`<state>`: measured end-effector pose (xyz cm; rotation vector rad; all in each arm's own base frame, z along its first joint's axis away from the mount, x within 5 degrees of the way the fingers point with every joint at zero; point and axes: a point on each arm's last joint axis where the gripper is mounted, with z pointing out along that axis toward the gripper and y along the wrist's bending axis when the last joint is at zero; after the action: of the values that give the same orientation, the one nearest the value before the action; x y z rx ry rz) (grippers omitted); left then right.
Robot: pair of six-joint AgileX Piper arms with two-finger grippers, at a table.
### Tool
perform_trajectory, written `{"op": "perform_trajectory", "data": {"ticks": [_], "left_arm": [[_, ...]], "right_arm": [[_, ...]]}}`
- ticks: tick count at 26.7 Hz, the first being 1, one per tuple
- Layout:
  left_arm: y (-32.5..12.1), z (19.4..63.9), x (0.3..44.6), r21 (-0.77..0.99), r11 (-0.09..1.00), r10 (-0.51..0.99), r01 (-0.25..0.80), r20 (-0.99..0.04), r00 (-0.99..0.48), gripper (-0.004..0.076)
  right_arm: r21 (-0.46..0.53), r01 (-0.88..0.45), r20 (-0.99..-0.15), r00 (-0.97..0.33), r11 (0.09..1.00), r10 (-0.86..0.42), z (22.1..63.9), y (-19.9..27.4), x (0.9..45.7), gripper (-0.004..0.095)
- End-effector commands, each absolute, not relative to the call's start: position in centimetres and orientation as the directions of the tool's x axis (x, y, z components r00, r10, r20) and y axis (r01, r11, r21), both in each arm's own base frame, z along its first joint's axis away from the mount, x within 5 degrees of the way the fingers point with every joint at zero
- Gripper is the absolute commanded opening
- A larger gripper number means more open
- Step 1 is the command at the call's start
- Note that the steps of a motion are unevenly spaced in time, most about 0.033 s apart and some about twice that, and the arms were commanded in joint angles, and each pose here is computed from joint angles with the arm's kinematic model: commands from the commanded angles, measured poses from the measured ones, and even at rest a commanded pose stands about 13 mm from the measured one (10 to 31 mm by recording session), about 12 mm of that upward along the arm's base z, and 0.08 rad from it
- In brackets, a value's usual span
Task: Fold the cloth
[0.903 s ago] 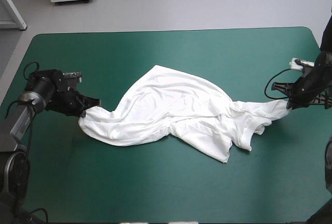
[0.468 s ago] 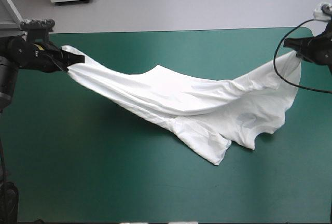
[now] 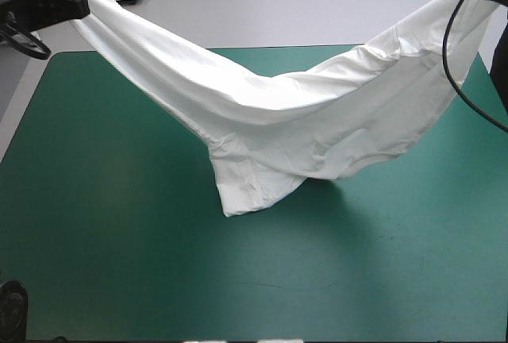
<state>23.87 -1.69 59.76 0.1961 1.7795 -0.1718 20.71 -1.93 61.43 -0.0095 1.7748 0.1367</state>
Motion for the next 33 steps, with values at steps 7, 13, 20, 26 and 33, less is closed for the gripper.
{"op": "perform_trajectory", "data": {"ticks": [7,13,20,26,33], "left_arm": [[-2.3,68.1,12.8,0.094,0.964,0.020,0.247,-0.958,0.287,-0.0022],[-2.7,68.3,8.6,0.156,0.952,0.073,0.264,-0.952,0.298,-0.0022],[-2.4,67.5,7.2,0.177,0.958,0.128,0.227,-0.968,0.216,-0.0022],[-2.2,64.6,13.3,0.090,0.961,0.100,0.261,-0.995,-0.026,-0.0022],[-2.1,50.0,26.0,-0.125,0.959,0.037,0.253,-0.835,-0.550,-0.0022]], "right_arm": [[-0.062,-0.116,-0.981,0.190,0.991,-0.039,67.5,0.6,11.3,-0.0016],[-0.097,-0.118,-0.966,0.250,0.988,-0.065,68.1,1.5,7.6,-0.0016],[-0.038,-0.137,-0.973,0.229,0.990,-0.006,68.0,1.6,7.6,-0.0016],[0.086,-0.147,-0.996,-0.031,0.985,0.083,64.7,0.2,13.9,-0.0016],[0.324,-0.063,-0.771,-0.596,0.944,0.225,50.6,-2.3,26.0,-0.0016]]}}
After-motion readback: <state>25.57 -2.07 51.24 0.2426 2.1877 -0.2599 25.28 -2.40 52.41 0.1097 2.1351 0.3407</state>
